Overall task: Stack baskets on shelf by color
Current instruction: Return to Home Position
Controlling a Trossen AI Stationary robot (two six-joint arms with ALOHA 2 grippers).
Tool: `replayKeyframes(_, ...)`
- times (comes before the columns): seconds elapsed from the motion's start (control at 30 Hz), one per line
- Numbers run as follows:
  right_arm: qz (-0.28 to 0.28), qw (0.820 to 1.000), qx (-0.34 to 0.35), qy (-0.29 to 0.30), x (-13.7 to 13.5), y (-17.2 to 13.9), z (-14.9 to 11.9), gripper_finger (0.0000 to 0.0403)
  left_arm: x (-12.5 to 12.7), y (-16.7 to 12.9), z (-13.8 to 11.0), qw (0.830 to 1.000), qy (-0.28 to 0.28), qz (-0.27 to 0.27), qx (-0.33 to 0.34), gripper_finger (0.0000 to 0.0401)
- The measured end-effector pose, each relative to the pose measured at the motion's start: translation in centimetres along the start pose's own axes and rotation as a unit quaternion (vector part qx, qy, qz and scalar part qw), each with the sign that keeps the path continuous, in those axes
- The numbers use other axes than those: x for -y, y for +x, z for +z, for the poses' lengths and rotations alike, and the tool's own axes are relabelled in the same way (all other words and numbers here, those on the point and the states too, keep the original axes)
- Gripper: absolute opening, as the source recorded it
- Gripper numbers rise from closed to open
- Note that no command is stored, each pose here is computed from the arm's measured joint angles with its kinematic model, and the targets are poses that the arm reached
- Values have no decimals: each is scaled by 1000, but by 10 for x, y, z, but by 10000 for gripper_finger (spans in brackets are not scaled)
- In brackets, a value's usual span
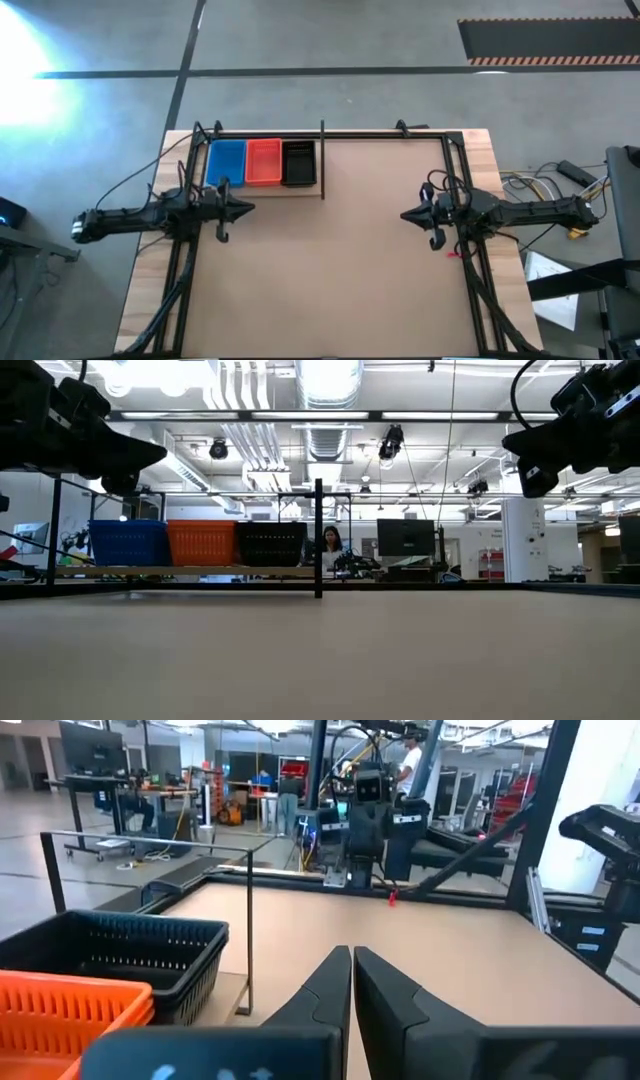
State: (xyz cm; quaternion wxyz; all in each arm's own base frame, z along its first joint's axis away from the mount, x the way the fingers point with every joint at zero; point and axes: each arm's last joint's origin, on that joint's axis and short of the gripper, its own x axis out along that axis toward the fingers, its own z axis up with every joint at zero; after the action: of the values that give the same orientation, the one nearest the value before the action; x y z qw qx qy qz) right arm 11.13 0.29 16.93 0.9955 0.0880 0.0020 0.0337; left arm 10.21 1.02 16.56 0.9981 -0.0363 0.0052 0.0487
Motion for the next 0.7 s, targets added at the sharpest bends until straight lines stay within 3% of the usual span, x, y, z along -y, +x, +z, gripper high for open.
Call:
replayKeyframes(0.23, -20, 998, 44, -30, 2, -9, 7, 9, 0, -3, 0, 1000, 0, -1, 5, 0)
replayKeyframes(0.7, -32, 999, 19, -21, 4, -15, 0, 9, 1, -2, -3, 999, 35, -10, -12, 0)
